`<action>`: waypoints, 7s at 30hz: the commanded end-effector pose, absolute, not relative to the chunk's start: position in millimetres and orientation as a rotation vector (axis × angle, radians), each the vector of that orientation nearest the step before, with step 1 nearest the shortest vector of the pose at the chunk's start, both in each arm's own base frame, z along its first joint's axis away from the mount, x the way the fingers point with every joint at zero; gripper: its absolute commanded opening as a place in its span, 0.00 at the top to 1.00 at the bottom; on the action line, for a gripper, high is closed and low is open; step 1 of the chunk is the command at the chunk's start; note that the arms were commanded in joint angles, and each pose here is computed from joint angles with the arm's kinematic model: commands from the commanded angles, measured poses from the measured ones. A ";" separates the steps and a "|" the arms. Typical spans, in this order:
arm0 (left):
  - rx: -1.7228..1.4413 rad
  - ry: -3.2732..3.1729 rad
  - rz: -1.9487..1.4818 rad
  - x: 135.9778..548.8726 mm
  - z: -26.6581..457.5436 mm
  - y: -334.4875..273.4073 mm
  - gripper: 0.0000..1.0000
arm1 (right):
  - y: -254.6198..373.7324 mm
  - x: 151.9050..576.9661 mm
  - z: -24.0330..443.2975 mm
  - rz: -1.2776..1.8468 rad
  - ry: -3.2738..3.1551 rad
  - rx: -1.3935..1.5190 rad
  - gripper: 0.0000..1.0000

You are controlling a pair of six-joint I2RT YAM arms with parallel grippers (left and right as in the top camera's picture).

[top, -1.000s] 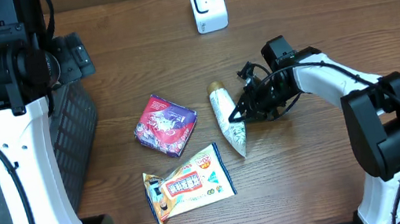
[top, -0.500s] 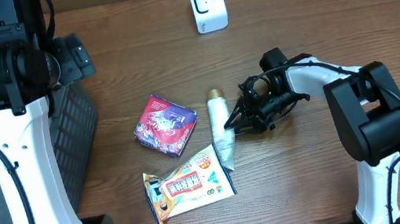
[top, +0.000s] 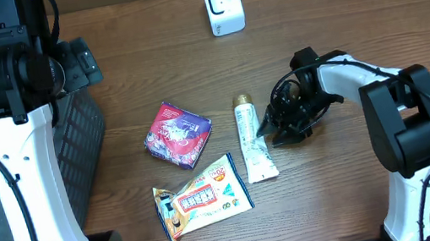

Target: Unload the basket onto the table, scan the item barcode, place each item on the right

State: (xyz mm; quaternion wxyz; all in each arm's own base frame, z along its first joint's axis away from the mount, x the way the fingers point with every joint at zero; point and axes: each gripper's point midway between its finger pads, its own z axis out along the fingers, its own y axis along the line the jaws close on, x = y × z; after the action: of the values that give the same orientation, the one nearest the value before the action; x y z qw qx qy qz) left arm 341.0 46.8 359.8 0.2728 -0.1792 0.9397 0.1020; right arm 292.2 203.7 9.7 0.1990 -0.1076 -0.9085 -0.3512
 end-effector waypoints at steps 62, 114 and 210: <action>-0.505 2.537 0.271 338.8 357.6 48.2 0.01 | 247.3 263.1 -32.6 -1.054 -2.606 0.199 0.96; -0.501 2.538 0.276 338.7 357.7 48.7 0.00 | 174.0 314.6 39.8 -1.003 -2.857 0.943 0.00; -0.385 2.590 0.189 343.1 351.4 33.9 0.00 | 243.7 276.1 200.7 -1.744 -2.584 0.902 0.96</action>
State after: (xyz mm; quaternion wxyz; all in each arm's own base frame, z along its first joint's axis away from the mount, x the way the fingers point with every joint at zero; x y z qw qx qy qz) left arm 340.9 33.1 355.5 0.2621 -0.1458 0.9514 0.0699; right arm 278.0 226.8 129.7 0.0081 0.2544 -0.8510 -0.4593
